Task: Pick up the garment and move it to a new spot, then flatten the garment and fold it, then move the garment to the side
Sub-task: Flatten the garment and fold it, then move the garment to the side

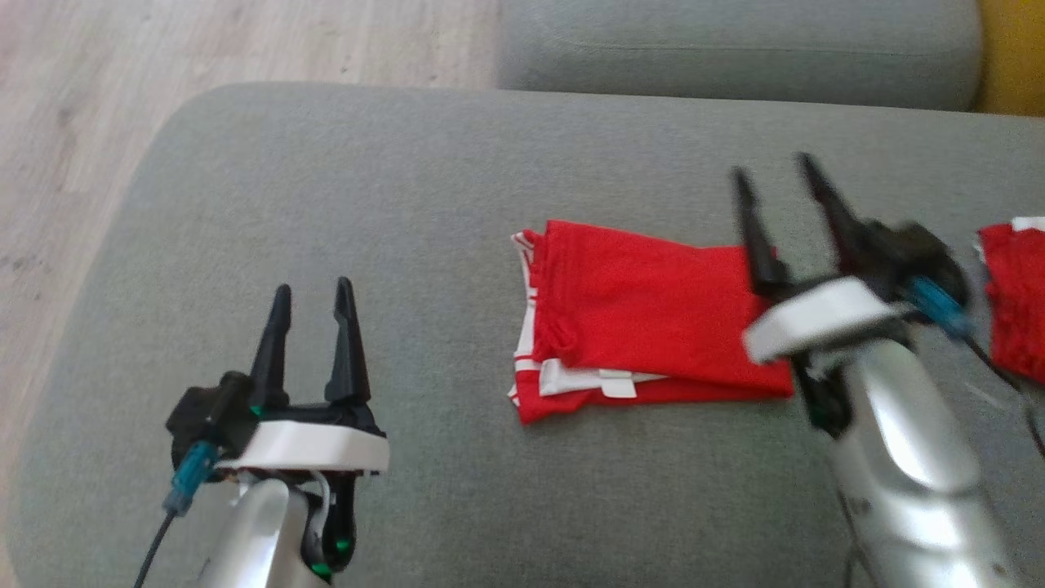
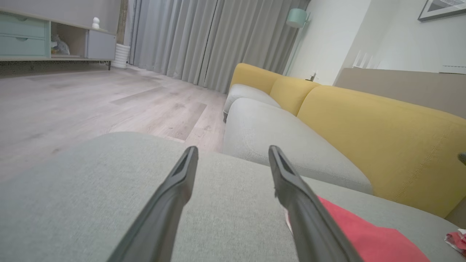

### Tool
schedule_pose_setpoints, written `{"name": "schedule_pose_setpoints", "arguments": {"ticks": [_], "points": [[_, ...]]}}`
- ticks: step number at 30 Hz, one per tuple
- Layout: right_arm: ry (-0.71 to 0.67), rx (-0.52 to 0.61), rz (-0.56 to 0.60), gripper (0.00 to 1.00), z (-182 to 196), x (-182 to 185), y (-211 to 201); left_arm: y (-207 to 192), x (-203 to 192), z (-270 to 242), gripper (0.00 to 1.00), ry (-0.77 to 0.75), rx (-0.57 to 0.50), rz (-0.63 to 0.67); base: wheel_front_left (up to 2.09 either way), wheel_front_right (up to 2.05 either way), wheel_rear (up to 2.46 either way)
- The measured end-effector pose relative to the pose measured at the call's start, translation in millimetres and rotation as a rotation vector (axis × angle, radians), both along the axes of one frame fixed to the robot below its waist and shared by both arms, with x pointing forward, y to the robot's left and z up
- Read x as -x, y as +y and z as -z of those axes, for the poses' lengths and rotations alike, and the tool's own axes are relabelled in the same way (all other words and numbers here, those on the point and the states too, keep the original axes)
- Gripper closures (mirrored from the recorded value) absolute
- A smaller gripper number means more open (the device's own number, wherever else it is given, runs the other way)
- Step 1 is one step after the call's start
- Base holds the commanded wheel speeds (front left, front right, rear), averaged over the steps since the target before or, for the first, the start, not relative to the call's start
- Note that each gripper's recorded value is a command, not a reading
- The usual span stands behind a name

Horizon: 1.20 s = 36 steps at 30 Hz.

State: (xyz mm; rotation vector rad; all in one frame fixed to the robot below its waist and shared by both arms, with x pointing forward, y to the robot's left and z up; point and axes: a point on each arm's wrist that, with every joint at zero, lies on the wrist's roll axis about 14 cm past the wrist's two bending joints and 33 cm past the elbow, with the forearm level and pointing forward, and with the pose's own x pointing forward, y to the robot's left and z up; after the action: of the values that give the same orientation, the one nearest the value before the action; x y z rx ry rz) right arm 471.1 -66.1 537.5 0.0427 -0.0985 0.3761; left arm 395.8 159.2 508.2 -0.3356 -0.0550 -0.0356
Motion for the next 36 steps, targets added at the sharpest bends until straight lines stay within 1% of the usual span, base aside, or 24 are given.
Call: {"name": "schedule_pose_setpoints", "arguments": {"ticks": [2, 5, 9, 12, 18, 26, 32, 36], "points": [[-0.012, 0.009, 0.082, 0.0, 3.3, 11.5, -30.6, -2.7, -2.7, -8.4, 0.0, -0.027, -0.012, 0.007, 0.0, 0.0, 0.0], [0.018, 0.047, 0.164, 0.0, 22.8, 37.4, -62.8, -11.8, -1.2, -8.3, 0.0, -0.032, -0.039, 0.032, 0.0, 0.0, 0.0], [0.042, 0.042, 0.248, 0.0, 33.4, 63.0, -92.5, -21.3, 8.7, 7.0, 0.0, 0.009, -0.041, 0.061, 0.0, 0.0, 0.0], [0.051, 0.023, 0.29, 0.0, 36.6, 76.3, -106.7, -26.3, 12.9, 12.4, 0.0, 0.025, -0.042, 0.075, 0.0, 0.0, 0.0], [0.097, 0.008, 0.315, 0.0, 51.7, 92.5, -114.5, -31.3, 14.0, 16.2, 0.0, 0.037, -0.047, 0.087, 0.0, 0.0, 0.0], [0.111, 0.012, 0.313, 0.0, 56.5, 90.2, -113.3, -33.1, 14.9, 21.6, 0.0, 0.054, -0.052, 0.088, 0.0, 0.0, 0.0], [0.147, 0.052, 0.264, 0.0, 68.8, 74.6, -97.5, -33.2, 11.5, 29.1, 0.0, 0.076, -0.054, 0.091, 0.0, 0.0, 0.0], [0.236, 0.069, 0.214, 0.0, 84.7, 51.7, -79.5, -32.7, 1.4, 29.9, 0.0, 0.077, -0.057, 0.091, 0.0, 0.0, 0.0]]}}
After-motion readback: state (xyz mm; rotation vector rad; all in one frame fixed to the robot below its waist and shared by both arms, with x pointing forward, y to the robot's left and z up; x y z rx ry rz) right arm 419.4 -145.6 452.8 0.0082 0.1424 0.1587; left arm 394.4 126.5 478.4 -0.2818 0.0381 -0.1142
